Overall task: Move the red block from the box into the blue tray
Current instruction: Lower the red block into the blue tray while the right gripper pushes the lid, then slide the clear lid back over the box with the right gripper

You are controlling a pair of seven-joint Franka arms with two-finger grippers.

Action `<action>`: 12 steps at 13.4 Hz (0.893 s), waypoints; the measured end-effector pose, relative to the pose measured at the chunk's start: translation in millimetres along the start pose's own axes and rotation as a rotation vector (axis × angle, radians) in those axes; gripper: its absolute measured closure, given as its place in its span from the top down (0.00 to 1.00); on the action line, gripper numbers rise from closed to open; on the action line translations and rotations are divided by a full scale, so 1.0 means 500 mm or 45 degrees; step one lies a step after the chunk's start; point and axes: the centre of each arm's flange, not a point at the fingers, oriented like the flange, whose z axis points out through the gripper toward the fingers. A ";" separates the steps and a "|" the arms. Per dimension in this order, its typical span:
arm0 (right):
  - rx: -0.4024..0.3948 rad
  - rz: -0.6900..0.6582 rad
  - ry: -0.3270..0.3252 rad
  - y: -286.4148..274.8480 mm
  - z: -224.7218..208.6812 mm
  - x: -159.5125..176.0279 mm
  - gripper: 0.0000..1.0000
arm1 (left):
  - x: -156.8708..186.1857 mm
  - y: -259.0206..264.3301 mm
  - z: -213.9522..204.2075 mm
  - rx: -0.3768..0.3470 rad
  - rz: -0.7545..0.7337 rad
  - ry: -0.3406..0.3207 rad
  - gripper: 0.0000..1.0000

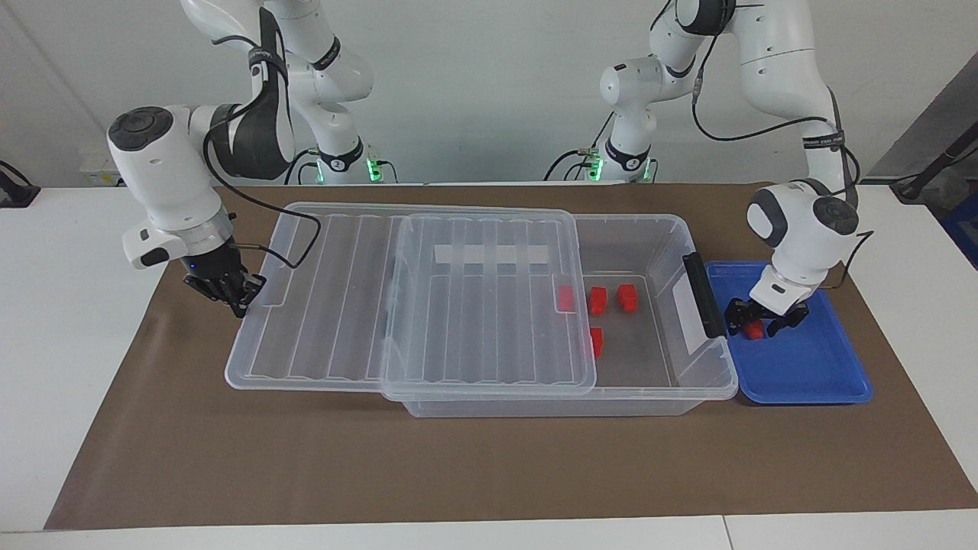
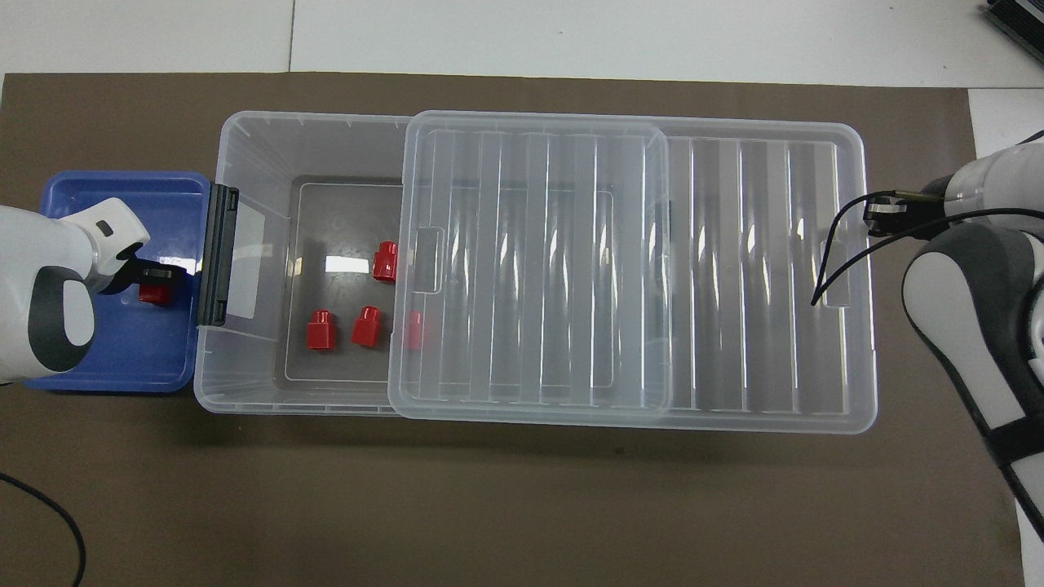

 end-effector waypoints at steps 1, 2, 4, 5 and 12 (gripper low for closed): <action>0.004 -0.013 0.000 -0.012 0.000 -0.002 0.01 | 0.006 0.001 -0.007 0.000 0.004 -0.001 1.00; 0.007 -0.031 -0.001 -0.026 0.000 -0.004 0.01 | 0.015 -0.001 -0.020 -0.004 0.007 -0.016 1.00; 0.016 -0.100 -0.001 -0.054 -0.001 -0.009 0.01 | 0.045 -0.007 -0.073 -0.017 0.013 -0.064 1.00; 0.019 -0.139 -0.001 -0.065 -0.002 -0.011 0.01 | 0.060 -0.008 -0.104 -0.022 0.018 -0.083 1.00; 0.051 -0.306 -0.003 -0.174 -0.006 -0.038 0.01 | 0.102 0.066 -0.339 -0.016 0.099 -0.058 1.00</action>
